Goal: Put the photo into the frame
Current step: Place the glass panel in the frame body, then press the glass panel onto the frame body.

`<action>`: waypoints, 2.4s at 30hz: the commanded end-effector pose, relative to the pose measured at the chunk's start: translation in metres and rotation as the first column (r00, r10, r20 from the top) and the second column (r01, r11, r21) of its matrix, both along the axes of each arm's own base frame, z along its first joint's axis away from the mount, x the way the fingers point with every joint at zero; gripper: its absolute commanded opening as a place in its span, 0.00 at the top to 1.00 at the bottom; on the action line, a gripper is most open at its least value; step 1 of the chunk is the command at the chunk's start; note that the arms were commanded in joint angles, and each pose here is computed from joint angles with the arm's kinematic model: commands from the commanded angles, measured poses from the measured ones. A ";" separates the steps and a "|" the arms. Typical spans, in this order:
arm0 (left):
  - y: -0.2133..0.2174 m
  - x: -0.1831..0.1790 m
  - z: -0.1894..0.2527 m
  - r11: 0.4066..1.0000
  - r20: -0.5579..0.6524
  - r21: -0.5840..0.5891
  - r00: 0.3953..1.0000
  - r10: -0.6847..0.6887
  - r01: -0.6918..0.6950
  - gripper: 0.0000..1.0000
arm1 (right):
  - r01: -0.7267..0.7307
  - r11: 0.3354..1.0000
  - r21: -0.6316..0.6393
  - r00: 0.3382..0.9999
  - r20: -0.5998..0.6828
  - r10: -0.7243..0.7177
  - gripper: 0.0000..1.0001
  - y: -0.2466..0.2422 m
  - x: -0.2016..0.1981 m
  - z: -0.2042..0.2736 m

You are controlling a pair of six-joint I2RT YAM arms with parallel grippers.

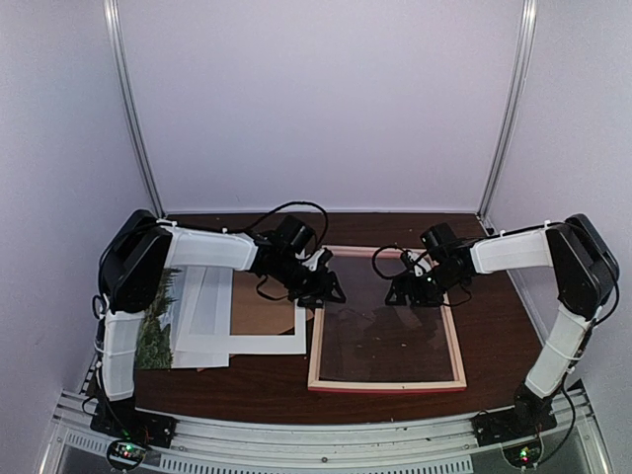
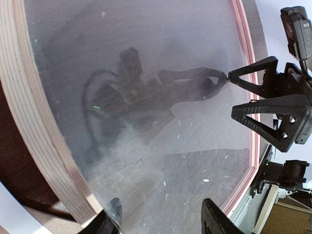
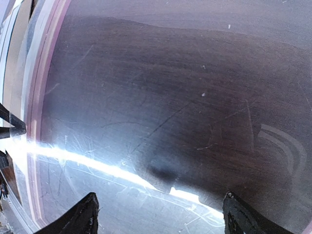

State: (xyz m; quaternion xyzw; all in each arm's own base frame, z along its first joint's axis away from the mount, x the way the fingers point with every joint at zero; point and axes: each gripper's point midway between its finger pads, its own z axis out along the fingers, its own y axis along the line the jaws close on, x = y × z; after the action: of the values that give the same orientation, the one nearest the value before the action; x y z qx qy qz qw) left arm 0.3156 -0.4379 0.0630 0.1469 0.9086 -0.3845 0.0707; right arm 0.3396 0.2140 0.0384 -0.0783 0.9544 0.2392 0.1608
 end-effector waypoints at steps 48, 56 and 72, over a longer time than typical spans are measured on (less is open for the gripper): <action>0.040 -0.003 -0.004 0.955 0.222 0.293 0.968 -0.119 0.051 0.43 | 0.014 0.998 -0.056 0.995 0.098 -0.009 0.11 -0.017 -0.004 0.054; 0.042 -0.015 -0.017 0.929 0.244 0.366 0.957 -0.155 0.057 0.48 | 0.049 0.995 -0.090 0.993 0.112 -0.038 0.11 -0.034 -0.014 0.060; 0.047 -0.030 -0.035 0.876 0.274 0.479 0.939 -0.209 0.055 0.53 | 0.087 0.990 -0.115 0.991 0.107 -0.075 0.11 -0.054 -0.024 0.055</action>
State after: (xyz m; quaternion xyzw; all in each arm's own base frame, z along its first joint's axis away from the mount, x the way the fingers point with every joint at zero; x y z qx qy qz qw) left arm 0.2904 -0.3982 0.0284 0.2721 0.9382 -0.1545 0.1477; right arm 0.3150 0.1699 0.0874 -0.0648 0.9600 0.1856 0.1992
